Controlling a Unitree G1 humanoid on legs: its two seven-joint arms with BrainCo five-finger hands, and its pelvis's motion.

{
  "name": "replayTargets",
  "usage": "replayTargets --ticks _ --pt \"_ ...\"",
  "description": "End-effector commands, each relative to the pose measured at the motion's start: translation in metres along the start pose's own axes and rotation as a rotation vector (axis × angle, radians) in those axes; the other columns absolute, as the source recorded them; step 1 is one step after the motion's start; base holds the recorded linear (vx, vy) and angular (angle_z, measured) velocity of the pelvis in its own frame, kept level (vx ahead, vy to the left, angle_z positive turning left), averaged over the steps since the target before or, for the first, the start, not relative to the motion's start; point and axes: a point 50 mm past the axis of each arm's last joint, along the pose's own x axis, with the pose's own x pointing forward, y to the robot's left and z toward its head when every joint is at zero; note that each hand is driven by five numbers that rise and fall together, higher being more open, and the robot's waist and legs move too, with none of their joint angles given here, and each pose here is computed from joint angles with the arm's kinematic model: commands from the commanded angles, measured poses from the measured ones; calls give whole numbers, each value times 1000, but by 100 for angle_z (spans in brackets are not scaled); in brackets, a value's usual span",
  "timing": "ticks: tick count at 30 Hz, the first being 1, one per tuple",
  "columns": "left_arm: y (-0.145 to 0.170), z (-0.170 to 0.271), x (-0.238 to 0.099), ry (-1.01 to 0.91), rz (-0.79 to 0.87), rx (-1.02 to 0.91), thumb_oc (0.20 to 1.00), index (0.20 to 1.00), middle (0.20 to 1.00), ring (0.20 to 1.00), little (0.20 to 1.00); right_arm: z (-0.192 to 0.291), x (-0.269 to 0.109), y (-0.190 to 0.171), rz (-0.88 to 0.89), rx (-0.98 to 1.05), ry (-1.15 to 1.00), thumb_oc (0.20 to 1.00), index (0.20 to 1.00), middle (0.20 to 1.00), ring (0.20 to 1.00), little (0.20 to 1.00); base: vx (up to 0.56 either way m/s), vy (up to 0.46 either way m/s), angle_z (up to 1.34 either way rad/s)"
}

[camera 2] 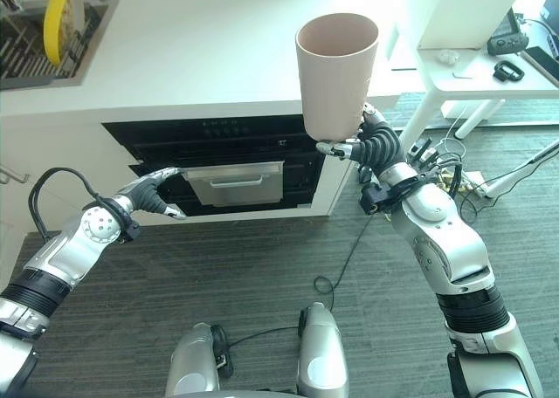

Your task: Place the dishes in the dishwasher.

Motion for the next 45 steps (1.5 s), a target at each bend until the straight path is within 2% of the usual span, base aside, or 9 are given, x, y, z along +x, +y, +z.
replayTargets --ticks 1,18,22,45 --pt "24 13 2 -60 107 37 1000 1000 1000 1000 1000 51 6 5 57 -44 -239 200 200 200 200 200 -119 9 -8" --pt "95 39 17 -135 401 33 1000 1000 1000 1000 1000 71 24 12 83 -100 -288 200 200 200 200 200 -58 8 -3" --pt "108 46 21 -103 406 32 1000 1000 1000 1000 1000 77 31 13 82 -108 -305 200 200 200 200 200 -64 12 -1" --pt "92 25 36 34 310 -40 1000 1000 1000 1000 1000 87 37 23 106 -148 -354 200 200 200 200 200 -12 7 -3"
